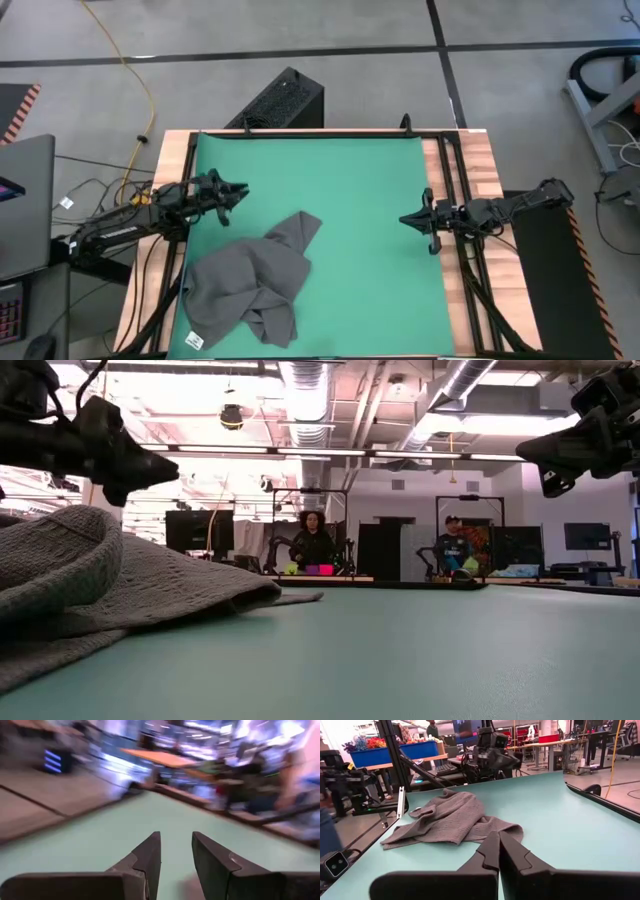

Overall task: Roll towel into tight, uniform cylinder
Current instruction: Roll the gray towel

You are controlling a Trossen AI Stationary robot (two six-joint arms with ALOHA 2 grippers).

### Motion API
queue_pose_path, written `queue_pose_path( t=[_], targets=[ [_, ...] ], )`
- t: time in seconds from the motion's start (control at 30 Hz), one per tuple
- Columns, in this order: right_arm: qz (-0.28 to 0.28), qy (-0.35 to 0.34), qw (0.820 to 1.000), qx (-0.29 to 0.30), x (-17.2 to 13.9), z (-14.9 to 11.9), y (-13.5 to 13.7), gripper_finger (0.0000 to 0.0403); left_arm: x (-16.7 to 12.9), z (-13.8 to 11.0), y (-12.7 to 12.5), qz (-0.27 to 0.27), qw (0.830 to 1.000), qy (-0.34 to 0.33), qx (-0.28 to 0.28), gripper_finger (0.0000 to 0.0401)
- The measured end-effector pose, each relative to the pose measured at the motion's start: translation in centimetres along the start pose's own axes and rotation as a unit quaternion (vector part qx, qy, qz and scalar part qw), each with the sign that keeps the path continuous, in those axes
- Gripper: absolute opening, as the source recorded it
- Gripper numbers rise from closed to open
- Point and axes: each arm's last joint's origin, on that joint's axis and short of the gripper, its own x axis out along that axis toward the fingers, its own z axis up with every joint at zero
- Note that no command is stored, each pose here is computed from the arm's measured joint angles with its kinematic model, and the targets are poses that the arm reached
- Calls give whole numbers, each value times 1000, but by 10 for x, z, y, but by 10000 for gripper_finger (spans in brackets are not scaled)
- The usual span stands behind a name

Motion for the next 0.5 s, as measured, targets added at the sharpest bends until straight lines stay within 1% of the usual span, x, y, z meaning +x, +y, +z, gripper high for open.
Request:
queue_pose_path(
  t=[0.07, 0.13, 0.2, 0.43, 0.47, 0.5],
  targets=[
    [0, 0, 1000, 0, 0, 0, 0, 21, 0, 1, 2, 34, 999, -8, 41, 100],
    [0, 0, 1000, 0, 0, 0, 0, 21, 0, 2, 3, 49, 996, -12, 67, 100],
    [0, 0, 1000, 0, 0, 0, 0, 21, 0, 2, 3, 52, 995, -11, 82, 100],
    [0, 0, 1000, 0, 0, 0, 0, 21, 0, 2, 3, 48, 995, -10, 89, 100],
    [0, 0, 1000, 0, 0, 0, 0, 21, 0, 2, 3, 48, 995, -10, 88, 100],
    [0, 0, 1000, 0, 0, 0, 0, 21, 0, 2, 2, 47, 996, -12, 74, 100]
  ],
)
